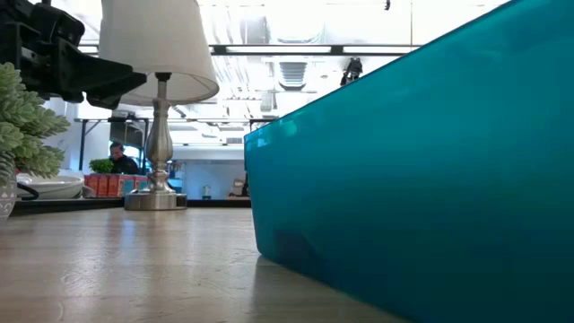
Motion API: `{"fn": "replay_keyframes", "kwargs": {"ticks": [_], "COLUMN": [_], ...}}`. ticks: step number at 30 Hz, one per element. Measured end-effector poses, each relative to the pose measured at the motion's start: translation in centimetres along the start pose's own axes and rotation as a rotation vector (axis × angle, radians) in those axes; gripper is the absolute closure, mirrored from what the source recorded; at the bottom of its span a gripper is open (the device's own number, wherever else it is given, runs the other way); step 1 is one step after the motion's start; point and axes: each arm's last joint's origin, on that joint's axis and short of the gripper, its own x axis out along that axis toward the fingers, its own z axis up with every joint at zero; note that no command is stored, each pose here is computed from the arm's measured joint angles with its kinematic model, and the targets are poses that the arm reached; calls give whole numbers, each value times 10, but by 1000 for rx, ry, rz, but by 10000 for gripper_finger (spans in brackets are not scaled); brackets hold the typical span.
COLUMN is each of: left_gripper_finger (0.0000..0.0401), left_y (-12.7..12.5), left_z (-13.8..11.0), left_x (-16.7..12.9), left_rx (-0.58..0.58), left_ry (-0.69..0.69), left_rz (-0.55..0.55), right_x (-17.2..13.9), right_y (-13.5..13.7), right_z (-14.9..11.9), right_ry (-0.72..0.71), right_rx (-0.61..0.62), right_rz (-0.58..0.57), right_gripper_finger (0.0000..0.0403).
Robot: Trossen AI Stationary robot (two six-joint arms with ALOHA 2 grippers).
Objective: Pick and place rubber bands into bin
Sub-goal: Return to Home Position
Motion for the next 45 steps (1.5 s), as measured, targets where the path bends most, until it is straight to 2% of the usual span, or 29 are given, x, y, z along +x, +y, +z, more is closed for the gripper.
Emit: {"fn": "replay_keyframes", "kwargs": {"ticks": [45], "left_gripper_finger": [244], "left_y": [-2], "left_z": [-9], "left_x": [10], "left_rx": [8], "left_ry": [115], "left_rz": [-12], "right_x": [0], "right_y": [0], "right_z": [0], "right_ry": [6], "right_rx": [-18], "right_rz": [4], "right_gripper_finger": [346]}}
